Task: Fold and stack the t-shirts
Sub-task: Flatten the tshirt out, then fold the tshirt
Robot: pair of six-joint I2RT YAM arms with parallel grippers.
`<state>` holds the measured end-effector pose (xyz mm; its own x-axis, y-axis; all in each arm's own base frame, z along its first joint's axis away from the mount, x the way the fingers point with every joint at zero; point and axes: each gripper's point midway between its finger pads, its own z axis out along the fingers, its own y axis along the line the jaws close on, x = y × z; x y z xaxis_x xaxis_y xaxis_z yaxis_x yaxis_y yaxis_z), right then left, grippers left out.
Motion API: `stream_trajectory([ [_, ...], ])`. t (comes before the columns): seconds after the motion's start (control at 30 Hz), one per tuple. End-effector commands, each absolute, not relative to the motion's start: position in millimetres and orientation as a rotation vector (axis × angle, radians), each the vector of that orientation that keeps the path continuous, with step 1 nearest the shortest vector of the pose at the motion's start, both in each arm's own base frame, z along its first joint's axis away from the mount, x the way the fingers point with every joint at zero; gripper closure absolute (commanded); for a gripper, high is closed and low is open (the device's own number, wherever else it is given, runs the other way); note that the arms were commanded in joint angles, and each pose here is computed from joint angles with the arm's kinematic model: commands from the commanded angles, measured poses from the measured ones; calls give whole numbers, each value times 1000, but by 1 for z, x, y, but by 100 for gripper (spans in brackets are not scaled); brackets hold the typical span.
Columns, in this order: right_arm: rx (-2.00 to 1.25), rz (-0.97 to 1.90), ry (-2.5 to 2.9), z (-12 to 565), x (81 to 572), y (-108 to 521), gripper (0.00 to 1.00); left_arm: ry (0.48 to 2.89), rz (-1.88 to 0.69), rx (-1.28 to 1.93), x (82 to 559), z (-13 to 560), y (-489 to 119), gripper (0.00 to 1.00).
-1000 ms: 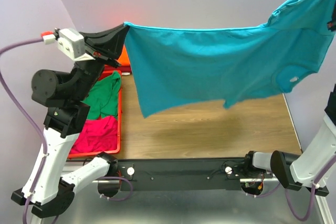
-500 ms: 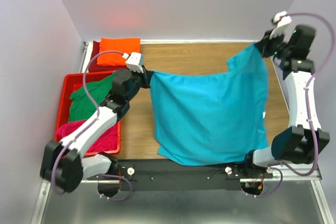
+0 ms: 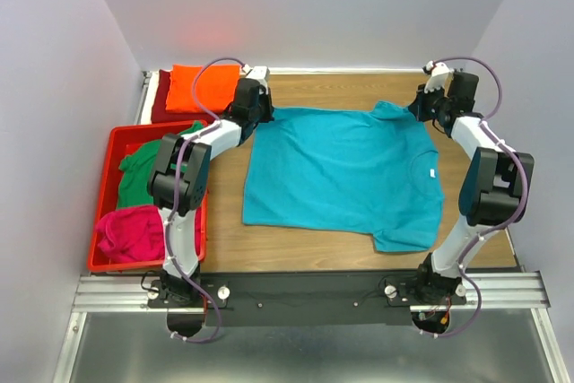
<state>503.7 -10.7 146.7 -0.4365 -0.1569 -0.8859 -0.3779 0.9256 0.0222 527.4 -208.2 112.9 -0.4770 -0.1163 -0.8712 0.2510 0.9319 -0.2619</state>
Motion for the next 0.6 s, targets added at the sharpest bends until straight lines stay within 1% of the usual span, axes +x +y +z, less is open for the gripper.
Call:
stream_trajectory([
  [0.0, -323, 132, 1926, 174, 535, -31, 99, 2041, -456, 128, 542, 116, -210, 100],
  [0.27, -309, 124, 1862, 203, 540, -31, 99, 2033, -434, 145, 560, 121, -199, 100],
  [0.57, -314, 109, 1816, 233, 504, -24, 99, 2052, -380, 120, 569, 114, -170, 100],
])
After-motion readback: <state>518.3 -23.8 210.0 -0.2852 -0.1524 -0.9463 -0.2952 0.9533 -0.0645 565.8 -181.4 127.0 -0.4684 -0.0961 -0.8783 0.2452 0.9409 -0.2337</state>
